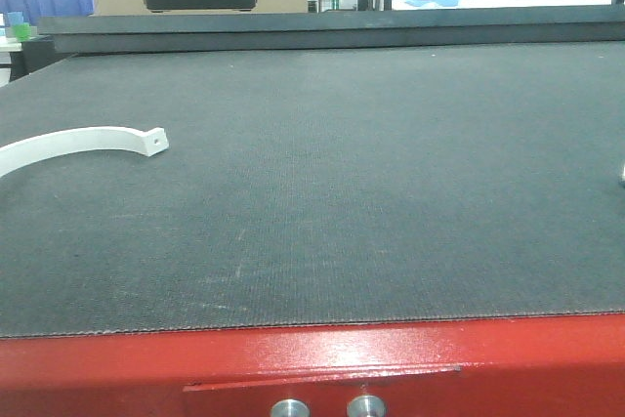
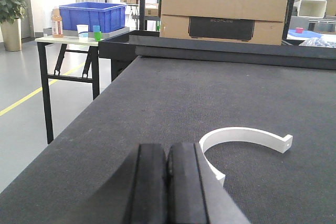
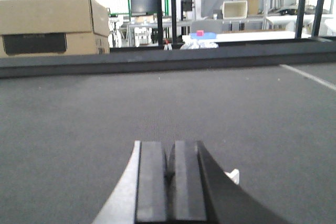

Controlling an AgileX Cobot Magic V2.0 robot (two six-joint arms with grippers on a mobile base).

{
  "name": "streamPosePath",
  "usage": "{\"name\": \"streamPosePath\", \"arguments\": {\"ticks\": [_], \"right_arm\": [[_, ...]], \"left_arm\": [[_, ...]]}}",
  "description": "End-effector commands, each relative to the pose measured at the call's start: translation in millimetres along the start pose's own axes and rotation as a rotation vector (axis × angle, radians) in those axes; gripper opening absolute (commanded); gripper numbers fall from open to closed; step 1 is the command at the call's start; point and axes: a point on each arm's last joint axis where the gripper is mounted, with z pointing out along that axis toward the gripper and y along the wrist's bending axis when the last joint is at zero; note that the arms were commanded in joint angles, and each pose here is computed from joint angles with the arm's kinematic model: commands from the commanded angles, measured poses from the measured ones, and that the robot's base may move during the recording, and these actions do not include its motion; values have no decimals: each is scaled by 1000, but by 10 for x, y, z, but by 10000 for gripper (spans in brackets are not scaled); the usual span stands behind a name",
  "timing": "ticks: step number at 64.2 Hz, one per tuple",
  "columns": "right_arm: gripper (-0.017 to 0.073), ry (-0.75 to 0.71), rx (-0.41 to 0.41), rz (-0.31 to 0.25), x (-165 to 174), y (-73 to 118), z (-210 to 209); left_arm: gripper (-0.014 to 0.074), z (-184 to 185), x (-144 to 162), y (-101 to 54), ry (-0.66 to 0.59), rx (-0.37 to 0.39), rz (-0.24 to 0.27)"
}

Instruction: Grab PVC pipe and place in blue bin

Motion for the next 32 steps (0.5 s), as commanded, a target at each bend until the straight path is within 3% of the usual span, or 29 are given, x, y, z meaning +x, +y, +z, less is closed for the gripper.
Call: {"name": "streamPosePath", "arguments": {"ticks": [1, 32], "right_arm": [[-163, -73, 10, -5, -67, -7, -4], [-163, -131, 9, -5, -195, 0, -17]], "left_arm": [[-111, -4, -23, 0, -19, -1, -12], [-111, -4, -23, 0, -19, -1, -12]]}}
